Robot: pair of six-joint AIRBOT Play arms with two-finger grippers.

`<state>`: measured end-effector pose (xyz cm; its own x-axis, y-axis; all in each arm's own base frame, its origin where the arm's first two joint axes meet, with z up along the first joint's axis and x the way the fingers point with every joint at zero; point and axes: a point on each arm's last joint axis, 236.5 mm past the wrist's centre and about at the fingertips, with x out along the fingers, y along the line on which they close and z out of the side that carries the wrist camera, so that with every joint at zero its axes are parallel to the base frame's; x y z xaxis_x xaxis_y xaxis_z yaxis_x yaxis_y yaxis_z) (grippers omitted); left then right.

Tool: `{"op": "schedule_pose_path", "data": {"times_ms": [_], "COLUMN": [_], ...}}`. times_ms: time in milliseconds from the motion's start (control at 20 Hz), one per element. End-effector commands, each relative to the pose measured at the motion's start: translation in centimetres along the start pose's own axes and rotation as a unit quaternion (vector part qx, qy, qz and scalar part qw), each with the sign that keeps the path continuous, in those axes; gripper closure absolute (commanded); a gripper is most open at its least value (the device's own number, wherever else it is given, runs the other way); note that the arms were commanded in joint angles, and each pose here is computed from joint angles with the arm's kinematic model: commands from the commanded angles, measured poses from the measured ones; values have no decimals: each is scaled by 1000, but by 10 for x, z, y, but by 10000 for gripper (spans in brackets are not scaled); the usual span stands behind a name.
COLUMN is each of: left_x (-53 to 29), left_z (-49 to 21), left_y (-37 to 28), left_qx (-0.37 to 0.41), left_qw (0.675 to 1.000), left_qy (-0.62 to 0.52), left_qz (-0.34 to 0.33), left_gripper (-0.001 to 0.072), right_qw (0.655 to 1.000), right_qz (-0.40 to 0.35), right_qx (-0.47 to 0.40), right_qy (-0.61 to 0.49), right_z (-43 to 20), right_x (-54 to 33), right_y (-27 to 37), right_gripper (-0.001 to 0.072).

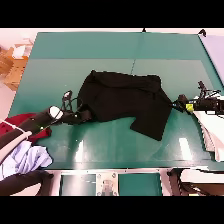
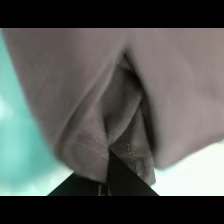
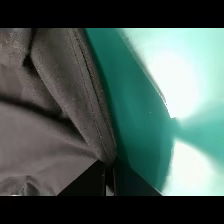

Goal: Fold the shirts.

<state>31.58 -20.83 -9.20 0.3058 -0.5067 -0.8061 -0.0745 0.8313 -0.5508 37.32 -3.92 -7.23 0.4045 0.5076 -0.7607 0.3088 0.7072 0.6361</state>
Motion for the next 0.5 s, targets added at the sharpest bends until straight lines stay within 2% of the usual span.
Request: {"op": "schedule_pose_path", "data": {"times_ms": [0, 100, 250, 350, 450], "left_x": [-33, -92, -225, -325, -416], "left_z": [23, 76, 148, 177, 187], "left_y": [-36, -61, -104, -134, -164], "left_qx": [44, 71, 133, 183, 228], "left_qw": [998, 994, 974, 947, 912], "left_qy": [17, -34, -150, -238, -325], "left_qz": [-45, -77, -108, -109, -100], "left_gripper": [686, 686, 686, 685, 685], "right_qw": [1000, 997, 974, 931, 867], "right_qz": [22, 66, 190, 282, 356], "right_qx": [-10, -24, -86, -158, -233], "right_qy": [13, -12, -83, -171, -261], "right_z": [-3, 10, 35, 47, 34], "right_x": [-10, -34, -109, -196, -297], "right_y": [18, 57, 164, 255, 332], "right_gripper": [690, 690, 690, 689, 689]}}
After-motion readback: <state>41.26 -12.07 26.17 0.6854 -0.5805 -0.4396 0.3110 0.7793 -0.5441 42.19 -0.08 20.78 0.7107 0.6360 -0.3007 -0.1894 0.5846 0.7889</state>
